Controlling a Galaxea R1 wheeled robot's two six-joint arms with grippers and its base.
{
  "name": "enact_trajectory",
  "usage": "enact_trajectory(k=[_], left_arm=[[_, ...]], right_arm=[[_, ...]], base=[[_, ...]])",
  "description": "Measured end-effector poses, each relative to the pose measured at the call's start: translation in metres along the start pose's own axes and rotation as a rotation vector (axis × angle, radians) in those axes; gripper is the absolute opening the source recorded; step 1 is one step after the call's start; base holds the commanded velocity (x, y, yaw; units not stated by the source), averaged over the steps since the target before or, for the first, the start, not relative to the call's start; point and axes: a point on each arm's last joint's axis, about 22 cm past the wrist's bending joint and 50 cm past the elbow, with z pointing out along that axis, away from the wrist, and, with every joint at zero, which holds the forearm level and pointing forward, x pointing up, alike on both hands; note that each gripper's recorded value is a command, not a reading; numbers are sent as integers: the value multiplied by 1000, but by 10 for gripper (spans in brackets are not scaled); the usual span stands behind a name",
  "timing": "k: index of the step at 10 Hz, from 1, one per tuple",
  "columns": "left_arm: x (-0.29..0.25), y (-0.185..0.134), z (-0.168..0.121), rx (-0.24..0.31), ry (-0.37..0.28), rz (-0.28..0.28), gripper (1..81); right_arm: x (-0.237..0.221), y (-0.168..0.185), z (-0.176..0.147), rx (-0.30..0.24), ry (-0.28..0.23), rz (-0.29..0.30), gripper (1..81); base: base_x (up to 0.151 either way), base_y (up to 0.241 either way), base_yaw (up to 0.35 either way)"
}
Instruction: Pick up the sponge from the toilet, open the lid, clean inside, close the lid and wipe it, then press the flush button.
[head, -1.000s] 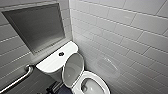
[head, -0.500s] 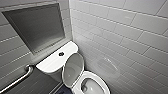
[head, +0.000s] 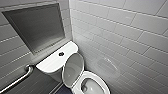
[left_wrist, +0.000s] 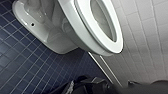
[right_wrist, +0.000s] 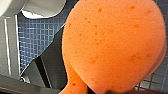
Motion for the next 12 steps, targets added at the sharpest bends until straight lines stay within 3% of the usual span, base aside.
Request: enact_trajectory(k=[3,7,12], left_arm=[[-97,-23,11,60,-144,-21,811],[-157,-20,50,69,-243,19,811],[-233,-27,63,127,-336,10,811]], right_arm=[[-6,-13,12,20,-4,-12,10],[-4,-10,13,15,-3,-26,10],[-4,-11,14,17,-2,-27,10]], base=[[0,0,0],[0,0,0],[0,0,0]])
